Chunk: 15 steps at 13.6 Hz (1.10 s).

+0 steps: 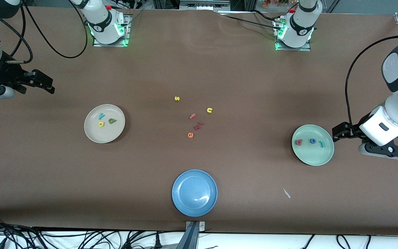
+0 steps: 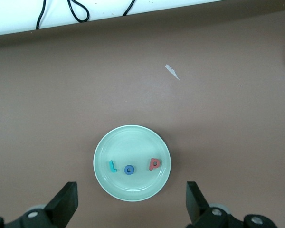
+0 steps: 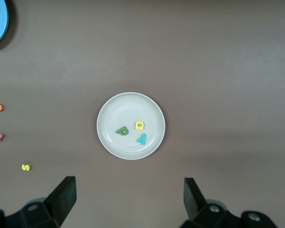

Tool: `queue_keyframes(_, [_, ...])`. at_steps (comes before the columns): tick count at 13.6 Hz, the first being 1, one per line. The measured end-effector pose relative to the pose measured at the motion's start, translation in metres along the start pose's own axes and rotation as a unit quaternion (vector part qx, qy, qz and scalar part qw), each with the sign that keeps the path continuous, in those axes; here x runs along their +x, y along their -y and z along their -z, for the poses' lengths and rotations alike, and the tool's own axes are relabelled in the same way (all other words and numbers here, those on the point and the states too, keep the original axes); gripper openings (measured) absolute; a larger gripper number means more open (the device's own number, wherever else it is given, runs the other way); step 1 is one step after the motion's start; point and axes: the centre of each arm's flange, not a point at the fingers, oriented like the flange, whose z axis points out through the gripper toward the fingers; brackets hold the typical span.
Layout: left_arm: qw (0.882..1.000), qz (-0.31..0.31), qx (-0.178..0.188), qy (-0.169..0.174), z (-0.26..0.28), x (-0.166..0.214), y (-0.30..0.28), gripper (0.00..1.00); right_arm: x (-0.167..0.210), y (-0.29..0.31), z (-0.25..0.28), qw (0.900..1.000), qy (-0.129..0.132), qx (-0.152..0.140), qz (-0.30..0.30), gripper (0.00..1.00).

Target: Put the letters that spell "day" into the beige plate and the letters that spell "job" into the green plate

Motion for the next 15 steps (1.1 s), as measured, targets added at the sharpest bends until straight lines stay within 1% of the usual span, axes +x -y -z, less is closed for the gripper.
queue_keyframes(3, [1.0, 0.0, 0.0, 0.0, 0.0, 0.0, 0.0, 1.0, 0.0, 0.0, 0.0, 1.0, 0.0, -0.001, 0.0, 1.0])
queue_keyframes(7, [1.0, 0.0, 0.0, 0.0, 0.0, 0.0, 0.0, 1.0, 0.0, -0.002, 0.0, 1.0, -0.001, -0.011, 0.001, 1.0])
queue_keyframes(11, [1.0, 0.0, 0.0, 0.0, 0.0, 0.0, 0.0, 1.0, 0.0, 0.005, 0.003, 1.0, -0.001, -0.012, 0.01, 1.0])
queue_keyframes(15, [1.0, 0.0, 0.0, 0.0, 0.001, 0.0, 0.0, 1.0, 0.001, 0.006, 0.017, 1.0, -0.012, -0.013, 0.011, 1.0])
